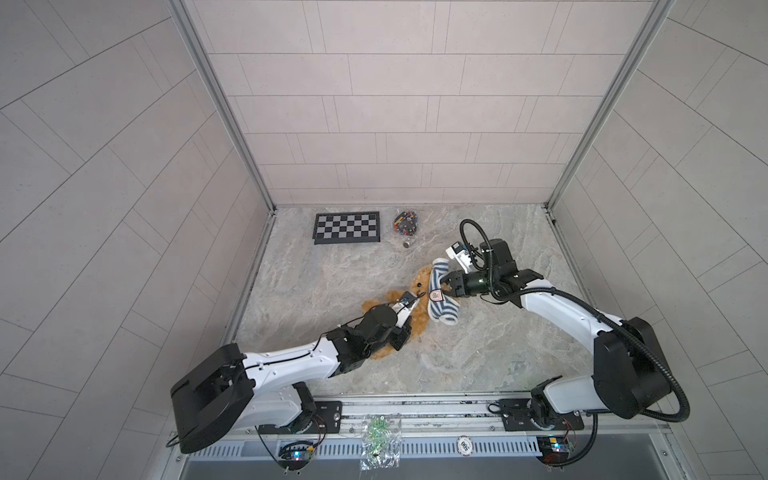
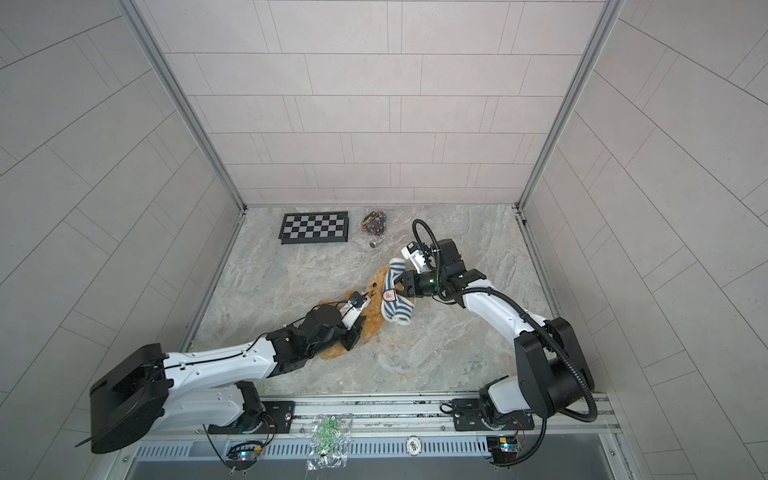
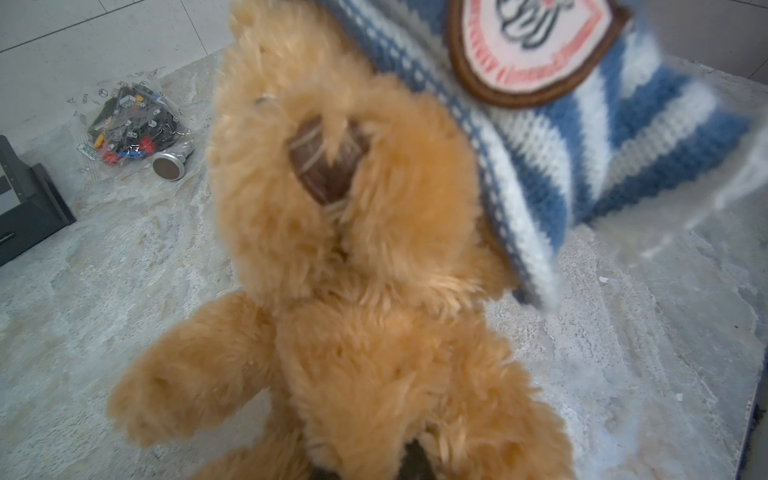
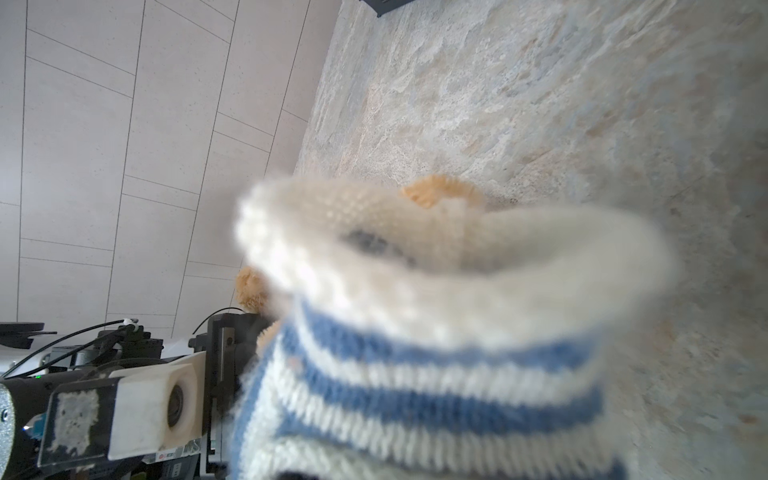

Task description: Dress the teddy bear

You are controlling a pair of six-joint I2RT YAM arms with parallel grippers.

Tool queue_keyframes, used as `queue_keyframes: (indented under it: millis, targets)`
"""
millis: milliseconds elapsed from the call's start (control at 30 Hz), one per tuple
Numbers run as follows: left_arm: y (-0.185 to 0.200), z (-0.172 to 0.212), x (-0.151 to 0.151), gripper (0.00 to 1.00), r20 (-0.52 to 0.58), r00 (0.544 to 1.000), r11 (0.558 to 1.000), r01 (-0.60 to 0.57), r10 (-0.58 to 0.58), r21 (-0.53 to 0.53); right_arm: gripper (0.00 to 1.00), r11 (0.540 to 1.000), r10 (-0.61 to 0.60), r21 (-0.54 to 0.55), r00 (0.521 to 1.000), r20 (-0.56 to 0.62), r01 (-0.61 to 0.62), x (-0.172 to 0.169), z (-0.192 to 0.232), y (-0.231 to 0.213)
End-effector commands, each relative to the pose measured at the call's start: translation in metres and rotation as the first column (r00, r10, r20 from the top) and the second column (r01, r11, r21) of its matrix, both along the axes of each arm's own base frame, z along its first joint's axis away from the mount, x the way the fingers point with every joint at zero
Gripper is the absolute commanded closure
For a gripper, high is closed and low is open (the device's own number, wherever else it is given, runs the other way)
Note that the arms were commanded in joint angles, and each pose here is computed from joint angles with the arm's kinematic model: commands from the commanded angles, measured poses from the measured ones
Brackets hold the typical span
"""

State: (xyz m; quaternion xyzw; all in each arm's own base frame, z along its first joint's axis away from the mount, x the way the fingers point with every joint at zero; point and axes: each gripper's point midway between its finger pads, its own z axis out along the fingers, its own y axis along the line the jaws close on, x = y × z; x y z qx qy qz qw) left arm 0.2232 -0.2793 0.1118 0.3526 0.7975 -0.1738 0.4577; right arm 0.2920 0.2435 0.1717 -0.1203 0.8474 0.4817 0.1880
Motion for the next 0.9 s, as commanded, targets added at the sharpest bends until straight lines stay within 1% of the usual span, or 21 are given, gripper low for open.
queue_keyframes:
  millis: [0,133,167,200,233,333,400,467,533,633,700,767,867]
  targets:
    - [-0.008,0.023,0.004,1.0,0.06,0.998,0.998,0.008,-0.005,-0.061,0.77,0.996,0.066,0.051,0.998,0.02,-0.067,-0.008,0.016,0.015]
    - [-0.005,0.022,0.008,1.0,0.038,0.999,0.996,-0.022,0.026,-0.086,0.97,0.995,0.072,0.062,0.997,0.037,-0.075,-0.011,0.023,0.014]
    - [-0.004,0.021,0.01,1.0,0.025,0.999,0.995,-0.032,0.034,-0.091,1.0,0.995,0.072,0.06,0.996,0.049,-0.074,-0.011,0.025,0.014]
    - [-0.003,0.021,0.012,1.0,0.013,0.999,0.995,-0.038,0.039,-0.095,1.0,0.996,0.069,0.056,0.996,0.059,-0.073,-0.011,0.026,0.012]
    - [-0.002,0.02,0.012,0.93,-0.002,0.999,0.994,-0.042,0.043,-0.101,1.0,0.997,0.061,0.048,0.995,0.079,-0.065,-0.009,0.028,0.01]
    - [-0.002,0.021,0.013,0.61,-0.061,0.997,0.989,-0.053,0.045,-0.138,1.0,1.0,0.021,0.01,0.988,0.151,-0.023,-0.001,0.034,0.003]
    - [0.003,0.025,0.013,0.51,-0.103,0.993,0.982,-0.074,0.057,-0.173,1.0,1.0,0.008,-0.011,0.978,0.207,-0.006,0.004,0.042,0.0]
    - [0.011,0.029,0.013,0.44,-0.153,0.986,0.973,-0.098,0.067,-0.207,1.0,0.999,0.021,-0.053,0.96,0.279,-0.007,0.004,0.053,-0.005]
    - [0.021,0.032,0.012,0.41,-0.195,0.977,0.964,-0.126,0.08,-0.236,1.0,0.994,0.044,-0.111,0.934,0.354,-0.005,0.004,0.064,-0.01]
    - [0.039,0.046,0.014,0.4,-0.258,0.96,0.934,-0.185,0.106,-0.305,1.0,0.972,0.105,-0.234,0.888,0.448,0.003,0.001,0.071,-0.019]
    - [0.049,0.064,0.017,0.42,-0.292,0.95,0.901,-0.221,0.112,-0.373,1.0,0.955,0.154,-0.296,0.853,0.499,0.001,-0.002,0.073,-0.02]
    - [0.052,0.092,0.02,0.46,-0.313,0.946,0.863,-0.226,0.085,-0.451,1.0,0.942,0.201,-0.336,0.814,0.545,-0.008,-0.006,0.074,-0.018]
    - [0.042,0.132,0.021,0.51,-0.337,0.941,0.837,-0.204,0.025,-0.508,1.0,0.923,0.264,-0.383,0.756,0.598,-0.019,-0.013,0.075,-0.01]
